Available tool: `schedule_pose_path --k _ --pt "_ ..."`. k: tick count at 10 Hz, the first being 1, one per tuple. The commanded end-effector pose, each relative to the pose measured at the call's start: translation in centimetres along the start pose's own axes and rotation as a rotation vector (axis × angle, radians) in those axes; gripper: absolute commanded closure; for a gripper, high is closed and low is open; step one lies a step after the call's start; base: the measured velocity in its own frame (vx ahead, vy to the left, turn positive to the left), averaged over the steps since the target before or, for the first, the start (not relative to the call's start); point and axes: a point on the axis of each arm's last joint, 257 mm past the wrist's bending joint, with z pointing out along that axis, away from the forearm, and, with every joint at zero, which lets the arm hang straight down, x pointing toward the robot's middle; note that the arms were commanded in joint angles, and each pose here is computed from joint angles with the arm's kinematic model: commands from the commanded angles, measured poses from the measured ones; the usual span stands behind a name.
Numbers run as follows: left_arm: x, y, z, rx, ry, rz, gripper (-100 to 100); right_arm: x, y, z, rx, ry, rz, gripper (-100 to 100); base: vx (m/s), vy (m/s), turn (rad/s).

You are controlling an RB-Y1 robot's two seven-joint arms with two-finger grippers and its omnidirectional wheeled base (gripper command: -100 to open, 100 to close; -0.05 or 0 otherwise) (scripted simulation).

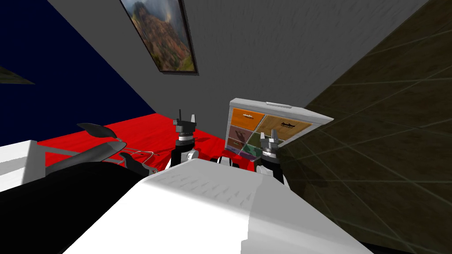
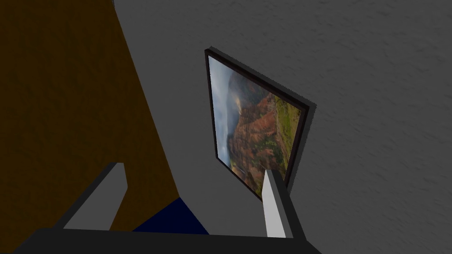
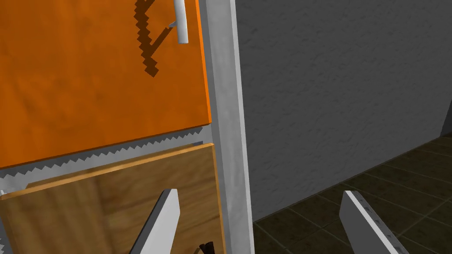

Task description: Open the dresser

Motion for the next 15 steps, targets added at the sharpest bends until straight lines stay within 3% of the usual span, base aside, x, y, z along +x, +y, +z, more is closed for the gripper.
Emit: schedule_pose_path --k 1,7,15 --pt "0.0 0.0 0.0 0.0 0.0 0.0 0 -0.3 -0.4 -0.2 -0.001 0.001 0.099 -100 -0.009 -0.009 0.053" --pt "0.0 0.0 0.0 0.0 0.0 0.0 0 -1.3 -1.6 -0.5 -0.007 -0.021 0.328 -100 -0.009 -0.006 0.101" --pt "0.0 0.0 0.0 0.0 0.0 0.0 0 -3.4 -3.5 -1.1 -0.034 -0.089 0.663 -100 -0.01 -0.006 0.107"
